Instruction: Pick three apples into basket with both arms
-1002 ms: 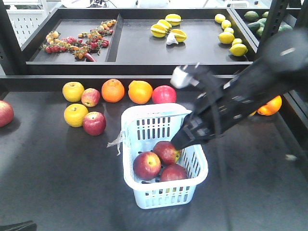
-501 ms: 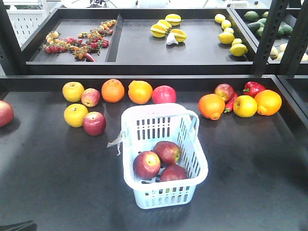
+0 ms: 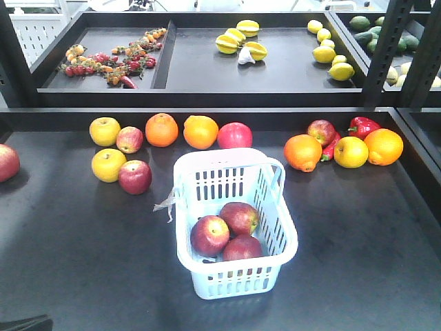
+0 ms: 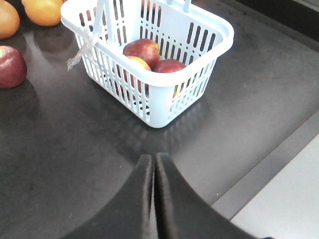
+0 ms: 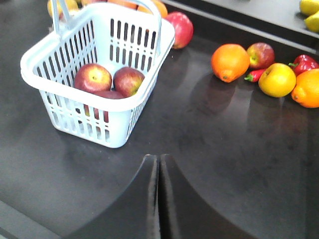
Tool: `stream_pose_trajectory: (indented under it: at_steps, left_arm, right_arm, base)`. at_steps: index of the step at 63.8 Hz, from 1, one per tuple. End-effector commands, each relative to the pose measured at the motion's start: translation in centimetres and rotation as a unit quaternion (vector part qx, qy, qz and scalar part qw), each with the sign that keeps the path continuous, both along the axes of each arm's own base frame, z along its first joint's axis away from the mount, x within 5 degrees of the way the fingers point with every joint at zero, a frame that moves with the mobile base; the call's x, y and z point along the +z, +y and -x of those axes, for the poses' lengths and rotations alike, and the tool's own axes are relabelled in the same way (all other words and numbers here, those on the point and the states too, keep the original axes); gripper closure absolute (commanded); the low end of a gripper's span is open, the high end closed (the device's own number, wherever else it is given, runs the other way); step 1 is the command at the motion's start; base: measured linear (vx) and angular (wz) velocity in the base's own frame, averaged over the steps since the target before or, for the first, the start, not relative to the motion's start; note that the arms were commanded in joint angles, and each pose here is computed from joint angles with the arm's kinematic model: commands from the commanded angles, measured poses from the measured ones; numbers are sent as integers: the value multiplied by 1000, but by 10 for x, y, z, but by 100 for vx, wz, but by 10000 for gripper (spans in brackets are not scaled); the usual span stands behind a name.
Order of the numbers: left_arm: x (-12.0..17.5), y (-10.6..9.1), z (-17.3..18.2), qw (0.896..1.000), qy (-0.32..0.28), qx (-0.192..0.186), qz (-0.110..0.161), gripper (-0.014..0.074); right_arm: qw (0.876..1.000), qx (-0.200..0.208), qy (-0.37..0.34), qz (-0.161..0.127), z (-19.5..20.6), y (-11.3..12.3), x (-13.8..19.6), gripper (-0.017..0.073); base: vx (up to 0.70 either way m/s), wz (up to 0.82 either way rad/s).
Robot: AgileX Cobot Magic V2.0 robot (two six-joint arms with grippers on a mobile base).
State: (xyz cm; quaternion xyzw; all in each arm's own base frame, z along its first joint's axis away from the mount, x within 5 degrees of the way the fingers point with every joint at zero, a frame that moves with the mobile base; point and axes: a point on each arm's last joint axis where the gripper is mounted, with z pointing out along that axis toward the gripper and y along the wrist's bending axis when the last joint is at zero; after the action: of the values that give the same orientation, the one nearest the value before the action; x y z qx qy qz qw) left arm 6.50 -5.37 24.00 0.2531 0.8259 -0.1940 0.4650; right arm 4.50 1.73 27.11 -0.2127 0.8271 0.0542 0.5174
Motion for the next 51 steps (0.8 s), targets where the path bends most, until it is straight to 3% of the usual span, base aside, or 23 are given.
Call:
stream_pose_trajectory:
  at_steps: [1,46,51]
  left_arm:
    - [15,-3,-4,999,-33,5,40,600]
    - [16,-3,-4,998,-42,5,37,600]
    - [22,-3,-7,996,-67,11,58,600]
  right_arm:
    - [999,-4,-44,-12,-3,0,14,564]
    - [999,-4,-44,-12,-3,0,14,564]
    - [999,-4,-44,-12,-3,0,14,564]
  base:
    - [0,0]
    - [0,0]
    - [0,0]
